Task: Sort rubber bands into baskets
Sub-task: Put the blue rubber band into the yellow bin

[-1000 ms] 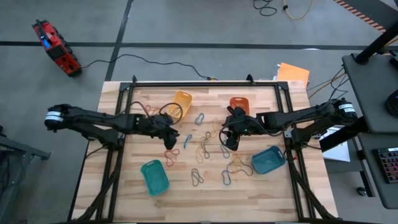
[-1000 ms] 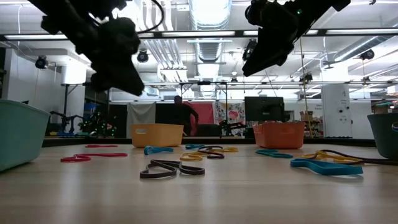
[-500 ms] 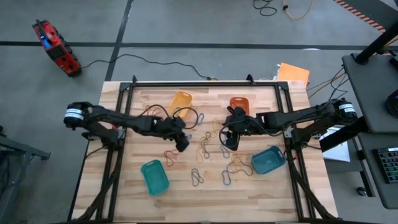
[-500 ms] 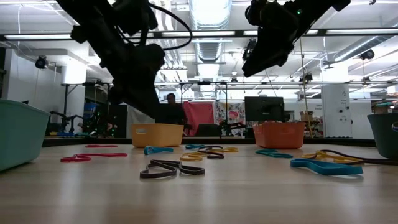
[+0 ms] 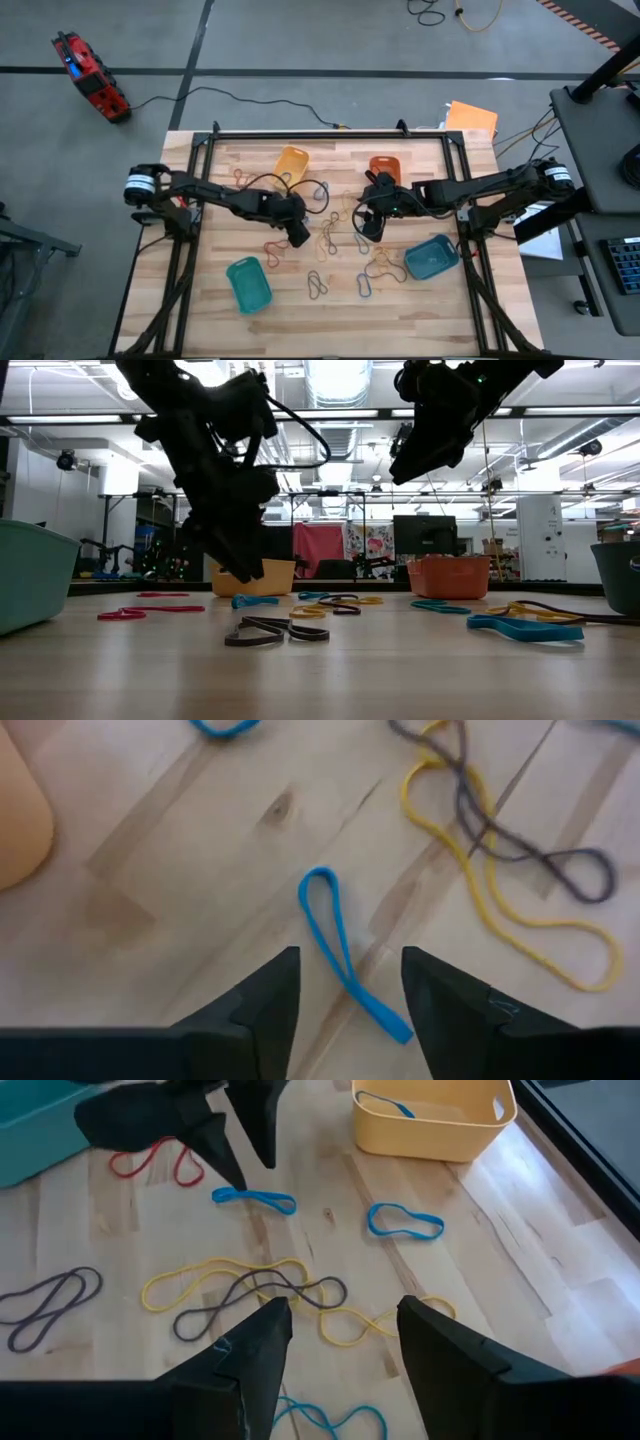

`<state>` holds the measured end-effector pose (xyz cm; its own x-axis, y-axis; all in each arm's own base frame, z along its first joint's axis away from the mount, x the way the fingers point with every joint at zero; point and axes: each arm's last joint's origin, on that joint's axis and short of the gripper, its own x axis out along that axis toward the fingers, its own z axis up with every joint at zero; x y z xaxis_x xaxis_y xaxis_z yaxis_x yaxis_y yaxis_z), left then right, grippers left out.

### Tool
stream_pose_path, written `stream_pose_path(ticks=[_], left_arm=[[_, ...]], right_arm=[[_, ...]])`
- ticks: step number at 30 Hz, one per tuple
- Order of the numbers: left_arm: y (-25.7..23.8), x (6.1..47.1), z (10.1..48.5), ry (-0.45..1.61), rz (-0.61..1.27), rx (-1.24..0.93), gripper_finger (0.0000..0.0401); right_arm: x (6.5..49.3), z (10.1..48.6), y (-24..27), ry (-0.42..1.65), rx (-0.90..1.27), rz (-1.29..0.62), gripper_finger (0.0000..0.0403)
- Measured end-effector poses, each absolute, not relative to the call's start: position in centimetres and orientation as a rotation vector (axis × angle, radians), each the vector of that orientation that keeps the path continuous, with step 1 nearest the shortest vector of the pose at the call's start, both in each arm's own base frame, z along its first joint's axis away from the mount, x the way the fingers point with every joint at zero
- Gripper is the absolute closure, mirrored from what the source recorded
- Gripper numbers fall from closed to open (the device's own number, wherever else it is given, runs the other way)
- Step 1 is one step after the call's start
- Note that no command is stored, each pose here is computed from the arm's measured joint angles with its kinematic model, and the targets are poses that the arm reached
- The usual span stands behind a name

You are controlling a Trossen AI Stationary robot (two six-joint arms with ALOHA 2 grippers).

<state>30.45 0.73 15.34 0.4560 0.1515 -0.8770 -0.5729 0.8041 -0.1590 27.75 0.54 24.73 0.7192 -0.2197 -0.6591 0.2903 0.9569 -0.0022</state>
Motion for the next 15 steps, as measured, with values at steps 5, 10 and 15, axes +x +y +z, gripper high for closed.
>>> stream_pose_path(ticks=[5, 10, 15], left_arm=[[0.7, 30.7, 14.7, 1.03, 0.465, -0.475, 0.0215], [0.6, 30.8, 14.1, 1.047, 0.468, -0.473, 0.0211], [0.5, 30.9, 13.3, 1.069, 0.475, -0.465, 0.0213]], right_arm=[[27.8, 24.7, 0.5, 0.714, 0.104, -0.283, 0.0223], [27.7, 24.7, 0.5, 0.716, 0.104, -0.283, 0.0219], [27.7, 24.7, 0.5, 0.716, 0.104, -0.283, 0.0218]])
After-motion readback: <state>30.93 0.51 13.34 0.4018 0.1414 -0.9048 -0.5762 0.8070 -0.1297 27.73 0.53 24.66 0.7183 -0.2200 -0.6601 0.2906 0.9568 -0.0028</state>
